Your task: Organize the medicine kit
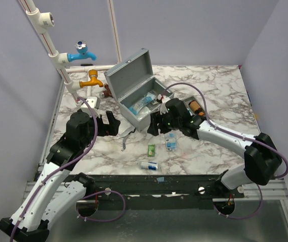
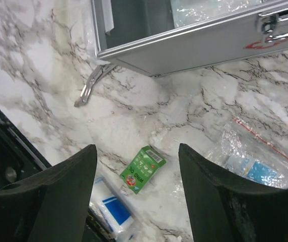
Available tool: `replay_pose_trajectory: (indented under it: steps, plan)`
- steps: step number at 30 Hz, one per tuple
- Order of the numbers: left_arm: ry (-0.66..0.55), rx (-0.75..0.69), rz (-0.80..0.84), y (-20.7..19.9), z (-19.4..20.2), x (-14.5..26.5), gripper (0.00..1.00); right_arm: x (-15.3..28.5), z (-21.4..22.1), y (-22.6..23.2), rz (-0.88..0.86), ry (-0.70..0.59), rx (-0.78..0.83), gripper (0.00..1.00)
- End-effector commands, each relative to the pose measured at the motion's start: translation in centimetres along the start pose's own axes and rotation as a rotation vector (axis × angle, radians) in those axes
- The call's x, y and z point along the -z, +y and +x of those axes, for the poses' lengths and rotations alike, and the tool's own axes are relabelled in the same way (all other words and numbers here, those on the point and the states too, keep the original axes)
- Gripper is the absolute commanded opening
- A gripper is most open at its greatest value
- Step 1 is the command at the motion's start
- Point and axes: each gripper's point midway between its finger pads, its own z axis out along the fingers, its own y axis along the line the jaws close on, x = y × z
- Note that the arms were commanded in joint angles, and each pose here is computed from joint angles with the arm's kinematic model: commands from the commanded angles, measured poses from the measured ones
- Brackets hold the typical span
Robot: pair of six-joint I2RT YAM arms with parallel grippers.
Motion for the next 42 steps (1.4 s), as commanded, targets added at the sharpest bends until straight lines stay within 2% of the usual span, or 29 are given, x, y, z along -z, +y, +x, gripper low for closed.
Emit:
replay_pose_trajectory:
  steps: [1, 10, 17, 31, 42]
  plan:
    - [0.0, -0.011, 0.017, -0.3, -0.1, 0.0, 0.99, -1.2, 2.6, -0.7, 0.021, 0.091, 0.194, 0.71]
    - [-0.002, -0.014, 0.013, -0.2, -0.1, 0.1, 0.99, -3.7, 5.3, -0.7, 0.1, 0.194, 0.247, 0.74]
    - [0.005, -0.013, 0.013, -0.2, 0.1, 0.0, 0.98, -4.0, 6.9, -0.1, 0.137, 0.24, 0.216, 0.77]
    - [0.016, -0.013, 0.013, -0.2, 0.2, -0.3, 0.99, -3.0, 8.8, -0.7, 0.247, 0.197, -0.029, 0.77]
    - [0.004, -0.012, 0.015, -0.2, 0.0, 0.0, 0.99, -3.5, 9.7, -1.0, 0.284, 0.186, -0.073, 0.74]
